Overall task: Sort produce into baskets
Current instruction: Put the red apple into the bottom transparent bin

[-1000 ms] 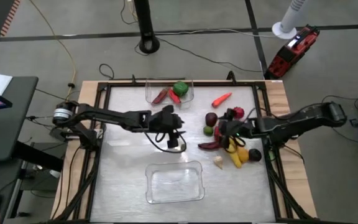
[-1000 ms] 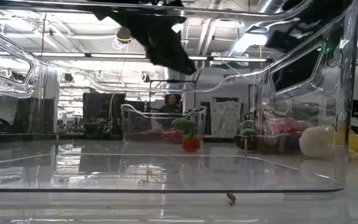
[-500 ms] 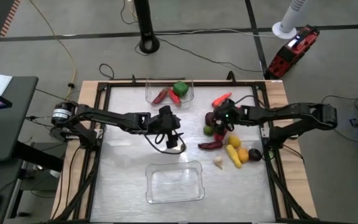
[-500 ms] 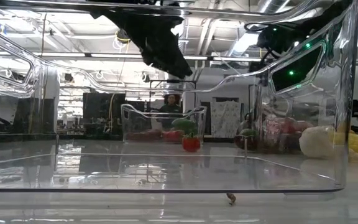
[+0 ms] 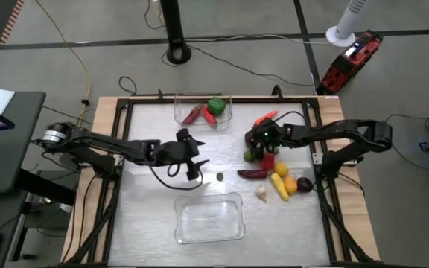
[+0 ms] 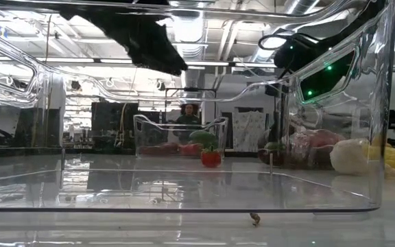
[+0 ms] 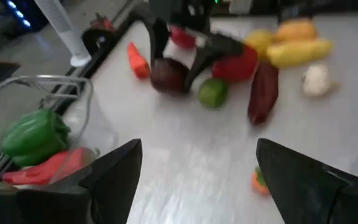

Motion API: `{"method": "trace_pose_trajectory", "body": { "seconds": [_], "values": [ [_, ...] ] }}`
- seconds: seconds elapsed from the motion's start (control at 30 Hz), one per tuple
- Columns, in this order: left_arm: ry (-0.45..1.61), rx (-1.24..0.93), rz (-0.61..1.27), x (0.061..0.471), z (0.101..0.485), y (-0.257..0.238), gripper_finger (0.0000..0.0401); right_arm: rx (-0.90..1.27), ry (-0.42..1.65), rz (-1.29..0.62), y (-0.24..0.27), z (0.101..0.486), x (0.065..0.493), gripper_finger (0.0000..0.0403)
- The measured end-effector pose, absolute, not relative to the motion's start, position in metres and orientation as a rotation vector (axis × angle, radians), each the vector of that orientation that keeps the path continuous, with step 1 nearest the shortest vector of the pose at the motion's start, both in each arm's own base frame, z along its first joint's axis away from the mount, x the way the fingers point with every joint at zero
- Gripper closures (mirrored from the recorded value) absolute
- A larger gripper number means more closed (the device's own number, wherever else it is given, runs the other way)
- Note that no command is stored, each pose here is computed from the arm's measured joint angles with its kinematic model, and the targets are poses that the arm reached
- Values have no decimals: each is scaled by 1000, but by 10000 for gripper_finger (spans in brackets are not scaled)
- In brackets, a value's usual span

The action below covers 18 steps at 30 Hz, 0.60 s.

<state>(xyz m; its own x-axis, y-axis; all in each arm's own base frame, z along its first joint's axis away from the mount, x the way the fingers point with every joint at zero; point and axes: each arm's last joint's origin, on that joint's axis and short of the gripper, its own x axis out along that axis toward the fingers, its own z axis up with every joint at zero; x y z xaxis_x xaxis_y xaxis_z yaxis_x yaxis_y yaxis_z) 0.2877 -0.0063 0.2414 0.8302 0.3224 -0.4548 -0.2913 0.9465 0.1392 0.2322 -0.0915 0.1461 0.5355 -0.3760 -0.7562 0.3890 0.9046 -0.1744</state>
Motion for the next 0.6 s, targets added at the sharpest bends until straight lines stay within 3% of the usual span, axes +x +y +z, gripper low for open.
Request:
{"method": "trace_pose_trajectory", "body": {
  "seconds": [0.4,0.6],
  "values": [
    [400,-11,316,272,262,-9,97,-26,869,-418,-89,153,240,69],
    [348,-23,296,274,268,-12,97,-71,899,-358,-81,177,258,71]
  ]
}}
